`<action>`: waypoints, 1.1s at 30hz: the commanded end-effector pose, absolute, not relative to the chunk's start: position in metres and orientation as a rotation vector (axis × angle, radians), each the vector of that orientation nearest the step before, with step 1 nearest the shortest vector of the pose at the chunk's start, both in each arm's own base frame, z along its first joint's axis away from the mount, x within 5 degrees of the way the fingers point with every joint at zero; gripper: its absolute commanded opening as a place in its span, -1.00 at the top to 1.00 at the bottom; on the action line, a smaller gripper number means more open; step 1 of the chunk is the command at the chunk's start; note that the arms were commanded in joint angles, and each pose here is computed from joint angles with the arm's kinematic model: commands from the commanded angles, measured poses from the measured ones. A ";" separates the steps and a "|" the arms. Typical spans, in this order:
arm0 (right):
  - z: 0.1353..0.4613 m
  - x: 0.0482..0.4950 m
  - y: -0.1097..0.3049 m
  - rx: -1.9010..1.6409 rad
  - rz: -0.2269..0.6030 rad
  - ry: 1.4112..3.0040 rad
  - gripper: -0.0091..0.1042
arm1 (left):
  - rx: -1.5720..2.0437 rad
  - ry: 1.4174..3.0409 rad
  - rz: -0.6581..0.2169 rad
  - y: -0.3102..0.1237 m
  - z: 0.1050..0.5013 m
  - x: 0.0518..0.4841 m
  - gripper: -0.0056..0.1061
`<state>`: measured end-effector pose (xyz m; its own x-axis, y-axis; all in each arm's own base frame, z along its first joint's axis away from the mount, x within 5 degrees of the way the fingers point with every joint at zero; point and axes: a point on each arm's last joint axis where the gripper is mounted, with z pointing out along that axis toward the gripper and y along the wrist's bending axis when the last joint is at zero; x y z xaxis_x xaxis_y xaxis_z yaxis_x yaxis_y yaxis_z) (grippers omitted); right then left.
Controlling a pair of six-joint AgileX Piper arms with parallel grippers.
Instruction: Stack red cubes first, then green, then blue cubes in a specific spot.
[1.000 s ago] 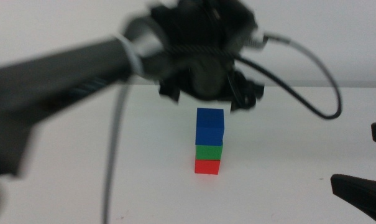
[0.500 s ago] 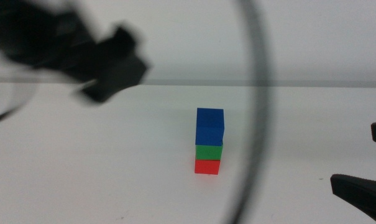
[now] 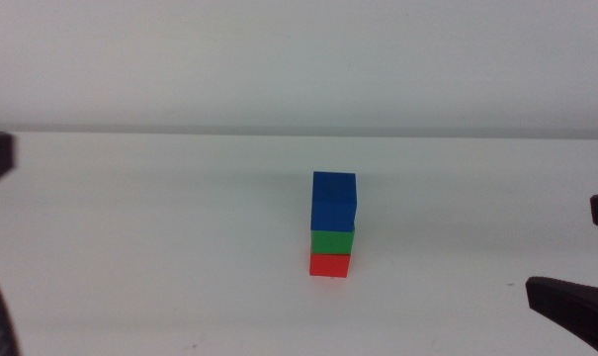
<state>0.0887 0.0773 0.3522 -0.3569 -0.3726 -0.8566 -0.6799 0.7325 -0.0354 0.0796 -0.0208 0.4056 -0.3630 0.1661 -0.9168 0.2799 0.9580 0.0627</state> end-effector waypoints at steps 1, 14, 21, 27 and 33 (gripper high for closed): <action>0.352 0.088 0.076 -0.802 0.401 1.972 -0.66 | 0.252 1.880 -0.092 -0.015 0.398 0.074 -0.78; 0.352 0.088 0.076 -0.802 0.401 1.972 -0.66 | 0.114 1.771 -0.065 -0.008 0.398 0.064 -0.78; 0.352 0.088 0.076 -0.802 0.401 1.972 -0.66 | 0.112 1.751 -0.064 -0.008 0.400 0.064 -0.78; 0.351 0.088 0.077 -0.799 0.416 1.976 -0.66 | 0.110 1.746 -0.066 -0.008 0.393 0.065 -0.78; 0.316 0.087 0.076 -0.706 0.479 1.899 -0.66 | 0.088 1.599 -0.056 -0.006 0.350 0.061 -0.78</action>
